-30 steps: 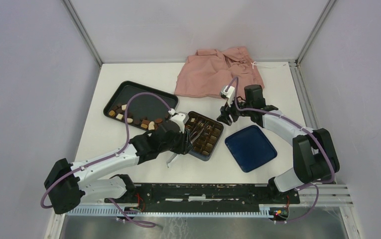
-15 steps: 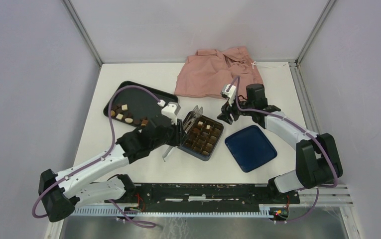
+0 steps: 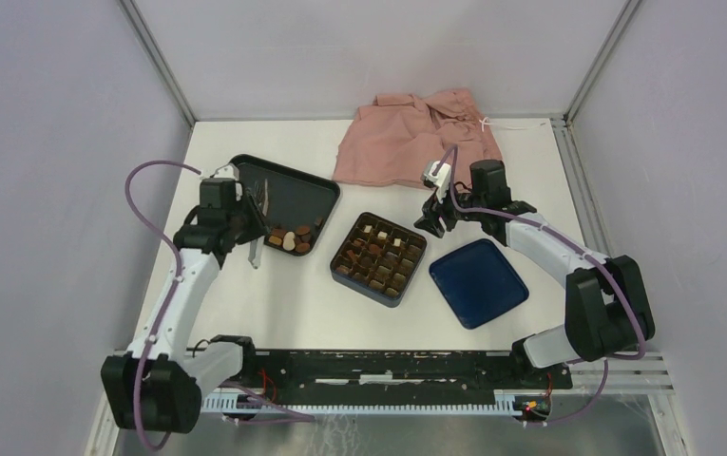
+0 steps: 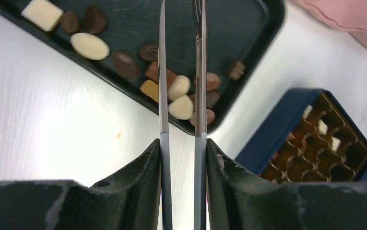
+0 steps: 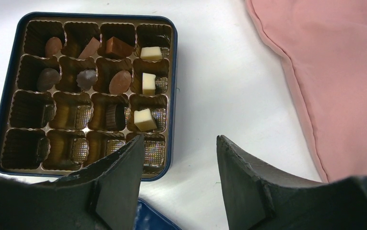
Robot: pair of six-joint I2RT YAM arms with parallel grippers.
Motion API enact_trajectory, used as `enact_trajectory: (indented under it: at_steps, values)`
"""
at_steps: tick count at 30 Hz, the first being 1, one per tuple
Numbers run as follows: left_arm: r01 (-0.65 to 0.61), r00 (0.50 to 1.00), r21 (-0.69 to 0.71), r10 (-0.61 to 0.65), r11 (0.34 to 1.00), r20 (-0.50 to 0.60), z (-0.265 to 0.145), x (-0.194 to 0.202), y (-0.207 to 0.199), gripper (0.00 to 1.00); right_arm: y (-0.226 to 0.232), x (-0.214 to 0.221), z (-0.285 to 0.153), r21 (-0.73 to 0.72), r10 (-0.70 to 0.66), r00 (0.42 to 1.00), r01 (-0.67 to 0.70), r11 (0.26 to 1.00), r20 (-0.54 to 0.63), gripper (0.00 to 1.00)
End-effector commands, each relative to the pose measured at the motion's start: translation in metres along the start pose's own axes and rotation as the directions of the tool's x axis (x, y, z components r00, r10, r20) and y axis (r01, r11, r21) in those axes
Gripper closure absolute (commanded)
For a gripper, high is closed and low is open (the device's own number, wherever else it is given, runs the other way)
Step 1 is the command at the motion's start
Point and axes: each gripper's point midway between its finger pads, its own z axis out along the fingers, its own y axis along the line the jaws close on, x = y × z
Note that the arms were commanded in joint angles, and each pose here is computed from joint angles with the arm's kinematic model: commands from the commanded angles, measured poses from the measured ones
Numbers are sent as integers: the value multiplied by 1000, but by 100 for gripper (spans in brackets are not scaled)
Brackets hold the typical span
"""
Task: Pack the chocolate
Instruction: Place the fake chocolate in the packing box, then pick up the fake chocolate from the plate.
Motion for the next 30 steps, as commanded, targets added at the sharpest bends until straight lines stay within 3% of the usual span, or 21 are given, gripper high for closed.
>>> enact_trajectory:
  at_steps: [1,5,14,30]
  values:
    - [52,998,-1,-52,999,-25,16,-23,26,59,-3,-26,-9,7,-59,996,59,998,61,37]
    - [107,993,-48,-109,993,-40,28,-32,46,59,-1,-28,-9,0,-61,996,61,998,67,37]
    - [81,992,-192,-97,978,-77,53,-32,76,58,2,-31,-9,-17,-61,995,62,998,77,37]
    - [103,991,-237,-121,966,-62,56,-37,83,56,3,-26,-6,-30,-52,996,54,998,69,37]
